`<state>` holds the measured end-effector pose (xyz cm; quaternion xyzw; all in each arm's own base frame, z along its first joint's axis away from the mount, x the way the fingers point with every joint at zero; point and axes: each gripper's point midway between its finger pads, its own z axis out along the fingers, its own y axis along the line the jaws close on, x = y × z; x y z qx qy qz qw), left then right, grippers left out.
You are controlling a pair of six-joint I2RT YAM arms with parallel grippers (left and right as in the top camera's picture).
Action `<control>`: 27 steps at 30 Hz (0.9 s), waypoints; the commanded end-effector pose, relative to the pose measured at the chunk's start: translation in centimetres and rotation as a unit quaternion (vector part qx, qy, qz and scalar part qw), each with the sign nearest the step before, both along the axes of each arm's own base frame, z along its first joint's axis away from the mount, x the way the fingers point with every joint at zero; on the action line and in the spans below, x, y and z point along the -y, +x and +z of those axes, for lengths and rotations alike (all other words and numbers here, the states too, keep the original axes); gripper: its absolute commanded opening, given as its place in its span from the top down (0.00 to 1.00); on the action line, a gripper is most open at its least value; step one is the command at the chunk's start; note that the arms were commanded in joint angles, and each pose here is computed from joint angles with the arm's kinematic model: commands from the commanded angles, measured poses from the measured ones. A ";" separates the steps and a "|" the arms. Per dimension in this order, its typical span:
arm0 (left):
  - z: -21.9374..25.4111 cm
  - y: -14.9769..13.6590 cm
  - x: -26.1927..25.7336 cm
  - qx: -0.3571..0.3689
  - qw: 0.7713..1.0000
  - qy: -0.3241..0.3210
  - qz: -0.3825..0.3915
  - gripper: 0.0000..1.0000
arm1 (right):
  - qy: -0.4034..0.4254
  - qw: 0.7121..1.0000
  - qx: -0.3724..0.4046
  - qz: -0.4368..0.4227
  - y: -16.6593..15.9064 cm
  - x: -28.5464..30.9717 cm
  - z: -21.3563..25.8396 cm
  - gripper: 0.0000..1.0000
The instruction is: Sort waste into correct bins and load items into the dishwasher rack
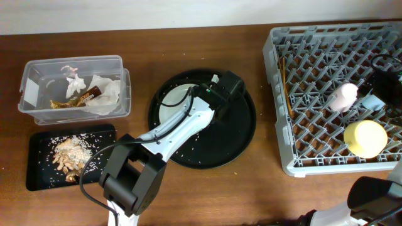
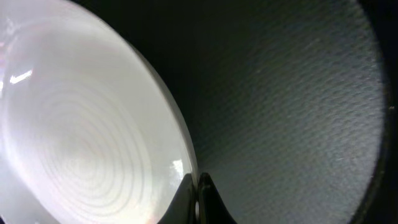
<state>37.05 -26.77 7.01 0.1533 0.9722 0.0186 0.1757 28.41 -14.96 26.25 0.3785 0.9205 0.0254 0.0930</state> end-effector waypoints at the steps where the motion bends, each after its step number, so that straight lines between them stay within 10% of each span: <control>1: 0.0 0.4 -1.1 0.008 0.999 0.021 0.024 0.93 | -0.005 1.000 0.002 -0.005 -0.3 0.0 0.3 0.02; 4: 1.8 -0.9 -0.3 -0.021 1.000 -0.005 0.012 0.75 | -0.005 1.000 0.002 -0.005 -0.3 0.0 0.3 0.02; 6: 5.6 -1.0 0.2 -0.010 0.999 -0.031 0.008 0.01 | -0.005 1.000 0.001 -0.005 -0.3 0.0 0.3 0.02; 11: 16.9 0.4 -3.9 0.084 0.990 -0.102 0.052 0.01 | -0.005 1.000 0.002 -0.005 -0.3 0.0 0.3 0.02; 15: 21.2 2.5 -19.8 0.133 0.958 -0.078 0.240 0.00 | -0.005 1.000 0.001 -0.005 -0.3 0.0 0.3 0.02; 19: 18.6 -3.0 -35.9 0.036 0.894 -0.015 0.445 0.01 | -0.005 1.000 0.002 -0.005 -0.3 0.0 0.3 0.02; 27: 17.8 -8.1 -41.2 -0.024 0.849 0.002 0.528 0.01 | -0.005 1.000 0.002 -0.005 -0.2 0.0 0.3 0.02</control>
